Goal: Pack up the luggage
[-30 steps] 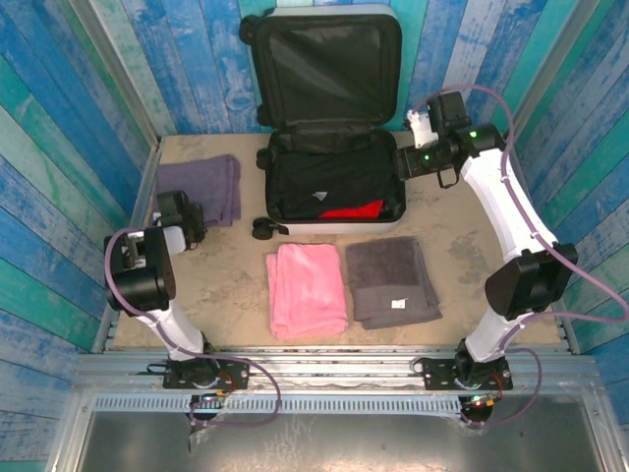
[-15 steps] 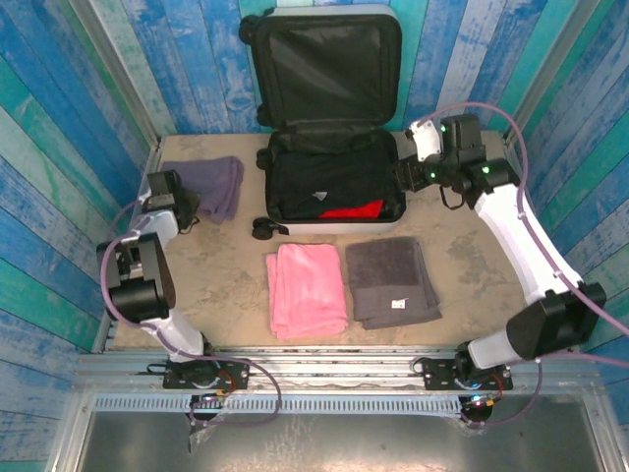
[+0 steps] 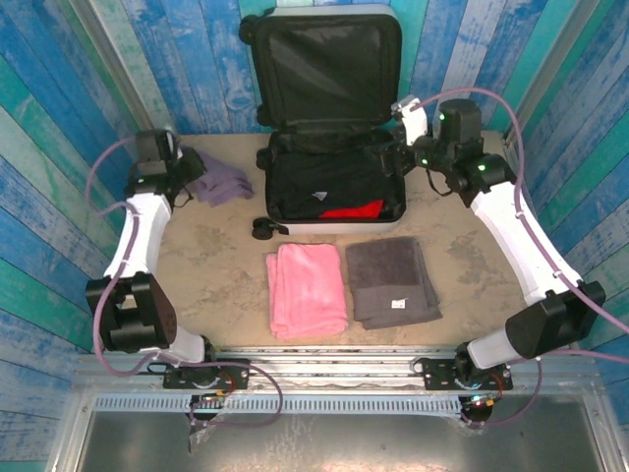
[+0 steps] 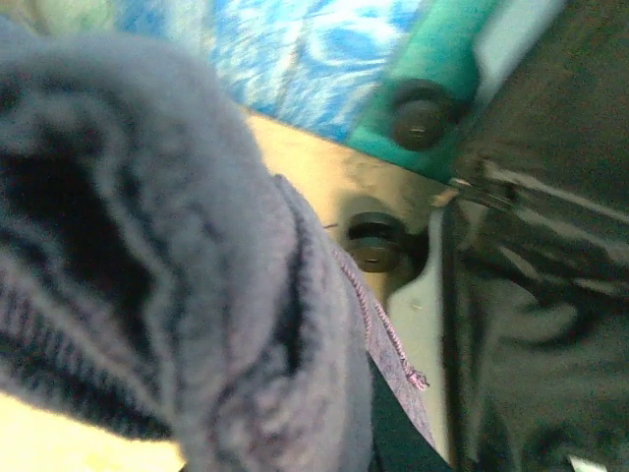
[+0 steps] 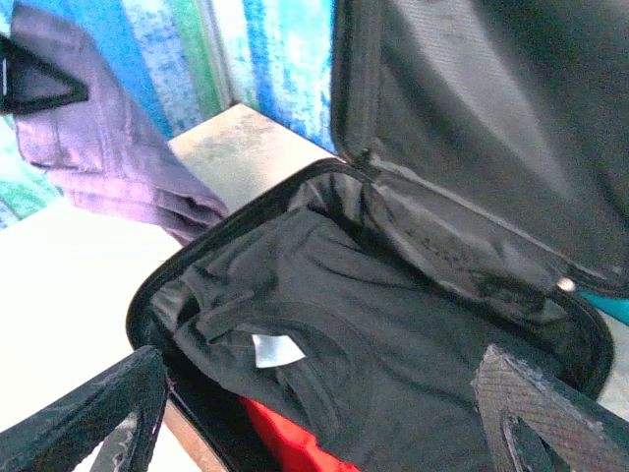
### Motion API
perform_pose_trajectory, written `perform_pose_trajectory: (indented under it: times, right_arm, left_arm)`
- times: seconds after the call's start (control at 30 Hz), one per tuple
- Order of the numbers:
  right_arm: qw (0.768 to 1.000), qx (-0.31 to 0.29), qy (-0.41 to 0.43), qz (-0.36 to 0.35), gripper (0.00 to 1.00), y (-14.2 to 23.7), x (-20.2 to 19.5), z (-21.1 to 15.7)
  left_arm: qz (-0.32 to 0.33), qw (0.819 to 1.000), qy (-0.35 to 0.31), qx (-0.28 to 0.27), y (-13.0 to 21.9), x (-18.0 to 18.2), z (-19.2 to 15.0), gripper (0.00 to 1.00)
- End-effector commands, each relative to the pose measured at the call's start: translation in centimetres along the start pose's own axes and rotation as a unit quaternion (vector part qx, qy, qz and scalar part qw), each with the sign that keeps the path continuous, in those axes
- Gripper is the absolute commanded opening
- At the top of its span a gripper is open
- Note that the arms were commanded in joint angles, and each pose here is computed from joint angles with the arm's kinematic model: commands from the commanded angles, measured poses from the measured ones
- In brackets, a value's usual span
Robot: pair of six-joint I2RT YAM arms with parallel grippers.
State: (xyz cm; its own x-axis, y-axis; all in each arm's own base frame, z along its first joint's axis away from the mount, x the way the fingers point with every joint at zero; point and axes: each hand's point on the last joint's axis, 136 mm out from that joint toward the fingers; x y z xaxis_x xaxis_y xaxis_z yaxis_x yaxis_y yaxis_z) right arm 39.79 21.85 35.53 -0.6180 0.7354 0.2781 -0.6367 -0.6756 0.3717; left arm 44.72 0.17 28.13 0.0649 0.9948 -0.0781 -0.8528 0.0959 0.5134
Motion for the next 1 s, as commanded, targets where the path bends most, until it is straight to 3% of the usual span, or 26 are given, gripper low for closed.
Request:
perform_pose_trajectory:
  times: [0.0,0.1,0.27,0.37,0.47,0.57,0.83,0.97]
  right_arm:
    - [0.999,-0.018,0.017,0.028,0.86,-0.5,1.1,1.6]
    - [0.998,0.003,-0.008,0.054,0.88,-0.8,2.0,2.4]
    - [0.99,0.031,-0.009,0.14,0.91,-0.3,4.8,2.4]
    - [0.981,0.033,-0.015,0.192,0.93,0.3,5.6,1.9]
    - [0.967,0.056,-0.075,0.236,0.95,0.4,5.2,1.8]
    - [0.944,0.088,-0.153,0.278,0.95,0.4,5.2,2.2]
    - [0.898,0.088,-0.231,0.364,0.96,0.5,5.6,3.2]
    - [0.884,0.102,-0.25,0.382,0.95,0.4,5.6,2.2]
  left_arm:
    - [-0.025,0.978,-0.155,-0.139,9.0,-3.9,8.1,0.0]
    - [-0.127,0.95,-0.218,-0.186,11.9,-8.3,9.9,0.0]
    - [-0.276,0.88,-0.287,-0.26,18.3,-14.6,12.4,0.0]
    - [-0.339,0.841,-0.314,-0.283,20.5,-17.2,12.4,0.0]
    - [-0.383,0.808,-0.336,-0.295,21.7,-19.5,11.7,0.0]
    - [-0.414,0.786,-0.349,-0.3,22.1,-21.2,10.7,0.0]
    - [-0.458,0.742,-0.357,-0.335,23.2,-23.0,9.9,0.0]
    - [-0.455,0.719,-0.371,-0.373,25.6,-23.0,10.1,0.0]
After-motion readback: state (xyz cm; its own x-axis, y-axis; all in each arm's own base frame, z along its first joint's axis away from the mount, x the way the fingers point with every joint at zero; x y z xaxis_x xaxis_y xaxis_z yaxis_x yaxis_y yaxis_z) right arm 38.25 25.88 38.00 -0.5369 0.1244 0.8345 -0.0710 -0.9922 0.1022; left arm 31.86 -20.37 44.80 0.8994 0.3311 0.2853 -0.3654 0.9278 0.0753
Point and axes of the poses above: each hand's point on the last joint's axis, 136 mm out from that joint toward the fingers, its own y axis back along the fingers, its own x axis along the line the jaws close on, z = x × y, and after that the axes turned 15 degrees about -y, right-handed
